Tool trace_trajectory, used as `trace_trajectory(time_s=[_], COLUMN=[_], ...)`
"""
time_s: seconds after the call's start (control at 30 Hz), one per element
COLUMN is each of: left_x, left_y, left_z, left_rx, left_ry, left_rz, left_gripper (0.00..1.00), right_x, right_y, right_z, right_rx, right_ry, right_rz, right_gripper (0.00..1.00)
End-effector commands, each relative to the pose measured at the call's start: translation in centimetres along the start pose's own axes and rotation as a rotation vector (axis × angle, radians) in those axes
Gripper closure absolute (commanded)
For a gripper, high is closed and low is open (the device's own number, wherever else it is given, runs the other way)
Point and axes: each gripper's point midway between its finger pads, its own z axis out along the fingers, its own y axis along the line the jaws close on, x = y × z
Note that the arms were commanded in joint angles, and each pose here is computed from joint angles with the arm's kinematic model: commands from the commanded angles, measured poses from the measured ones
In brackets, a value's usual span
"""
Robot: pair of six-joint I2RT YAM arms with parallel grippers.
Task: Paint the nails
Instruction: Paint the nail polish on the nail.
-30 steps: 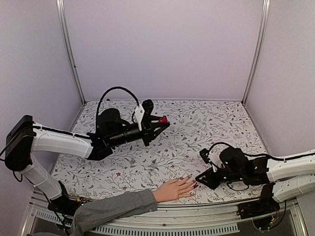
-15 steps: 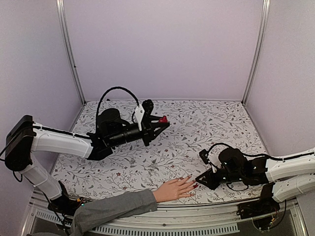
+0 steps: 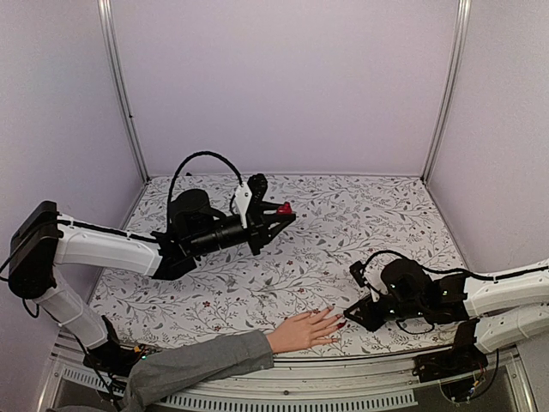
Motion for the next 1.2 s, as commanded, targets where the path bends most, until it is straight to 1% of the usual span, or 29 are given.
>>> trace_trajectory(time_s=[0.0, 0.6, 0.93, 1.17], left_x=[-1.1, -1.1, -1.0, -1.0], left_y=[0.8, 0.8, 0.8, 0.7], left_z=[-0.2, -0.2, -0.3, -0.4], left_rx=[-0.018, -0.017, -0.019, -0.019], left_ry=[-0.038, -0.038, -0.036, -0.037], left_rz=[0.006, 0.006, 0.005, 0.006], left_gripper=[1.0, 1.0, 1.0, 1.0], right_x=[-0.3, -0.3, -1.2, -2.1], right_y=[-0.5, -1.1, -0.6, 0.3], right_z=[-0.3, -0.3, -0.9, -1.3], right_rx=[0.039, 0.069, 0.057, 0.017], right_ry=[-0.019, -0.023, -0.049, -0.075], right_rz=[0.016, 0.031, 0.016, -0.004], right_gripper=[1.0, 1.0, 1.0, 1.0])
